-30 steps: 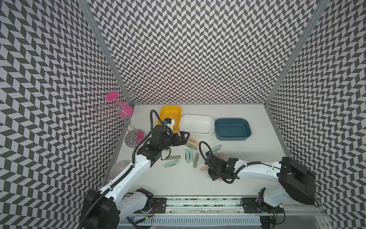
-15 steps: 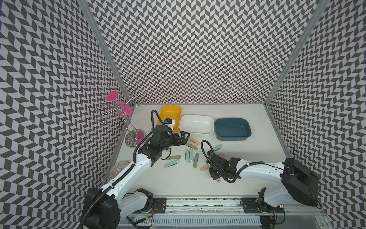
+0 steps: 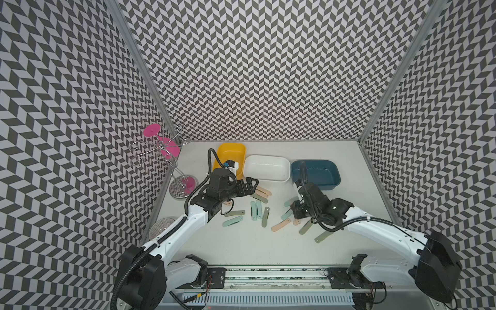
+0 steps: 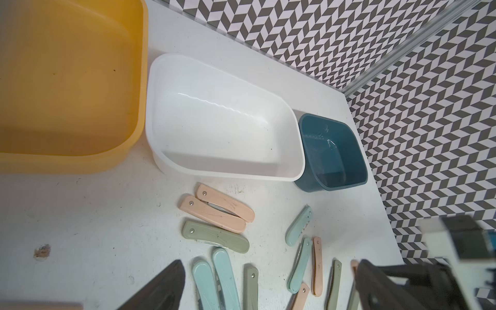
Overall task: Place the fruit knives into the storage box by color
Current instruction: Pick up the fruit knife from the center of the board, then place the fruit knife in the storage box.
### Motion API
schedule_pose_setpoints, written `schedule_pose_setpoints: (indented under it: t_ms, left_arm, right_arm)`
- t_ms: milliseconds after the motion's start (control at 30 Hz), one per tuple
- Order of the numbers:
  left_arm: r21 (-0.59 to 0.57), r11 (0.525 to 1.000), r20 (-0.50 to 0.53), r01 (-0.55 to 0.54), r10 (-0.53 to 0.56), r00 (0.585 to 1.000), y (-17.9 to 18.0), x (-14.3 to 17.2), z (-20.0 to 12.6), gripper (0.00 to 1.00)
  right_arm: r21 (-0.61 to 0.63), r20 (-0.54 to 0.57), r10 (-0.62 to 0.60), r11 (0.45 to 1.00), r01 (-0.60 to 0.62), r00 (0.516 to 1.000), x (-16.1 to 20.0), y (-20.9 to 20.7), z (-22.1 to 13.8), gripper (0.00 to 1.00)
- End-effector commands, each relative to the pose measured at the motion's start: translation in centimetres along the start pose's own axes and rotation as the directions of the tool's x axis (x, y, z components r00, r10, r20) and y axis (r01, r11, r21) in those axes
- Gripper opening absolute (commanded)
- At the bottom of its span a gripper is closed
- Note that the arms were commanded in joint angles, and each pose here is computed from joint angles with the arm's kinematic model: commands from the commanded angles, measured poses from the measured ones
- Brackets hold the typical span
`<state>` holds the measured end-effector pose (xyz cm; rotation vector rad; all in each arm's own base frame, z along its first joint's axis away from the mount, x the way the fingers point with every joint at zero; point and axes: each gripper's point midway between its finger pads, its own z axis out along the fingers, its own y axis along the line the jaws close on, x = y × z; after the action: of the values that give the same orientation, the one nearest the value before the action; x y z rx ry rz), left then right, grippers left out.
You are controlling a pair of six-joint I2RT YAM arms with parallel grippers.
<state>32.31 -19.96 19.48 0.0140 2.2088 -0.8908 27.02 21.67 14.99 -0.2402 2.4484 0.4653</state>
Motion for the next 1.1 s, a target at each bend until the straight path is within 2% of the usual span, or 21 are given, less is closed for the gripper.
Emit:
schedule_pose_setpoints:
  t_ms: [0,200,400,533,833,1067]
  left_arm:
    - [0.057,0.998,0.048,-0.007,0.004,0.999,-1.8,-2.1,-0.1,1.0]
    - [0.07,0.997,0.04,-0.01,0.007,0.999,-2.4,-2.4,0.8,1.0]
    - [0.105,0.994,0.015,-0.011,0.009,1.0,-3.6,-2.7,2.3,1.0]
    - [0.153,0.988,-0.008,-0.012,0.013,1.0,-5.1,-2.8,3.4,1.0]
    - [0.234,0.972,-0.064,-0.004,0.02,0.998,-8.2,-2.6,5.9,1.0]
    - [0.248,0.969,-0.092,0.002,0.022,0.996,-8.7,-1.8,6.8,1.0]
  right_arm:
    - [-0.068,0.204,0.039,0.997,-0.026,0.978,-7.4,0.2,-3.3,0.2]
    - [-0.032,0.305,0.095,0.996,-0.089,0.948,-15.4,-3.2,-3.7,0.2]
    - [0.007,0.329,0.136,0.989,-0.146,0.935,-19.0,-7.1,-0.8,0.21]
    - [0.009,0.3,0.157,0.986,-0.167,0.941,-19.2,-8.9,1.9,0.21]
    - [0.007,0.15,0.133,0.991,-0.135,0.98,-17.0,-10.4,8.8,0.21]
    - [0.023,0.079,0.123,0.992,-0.125,0.989,-15.1,-11.2,12.3,0.21]
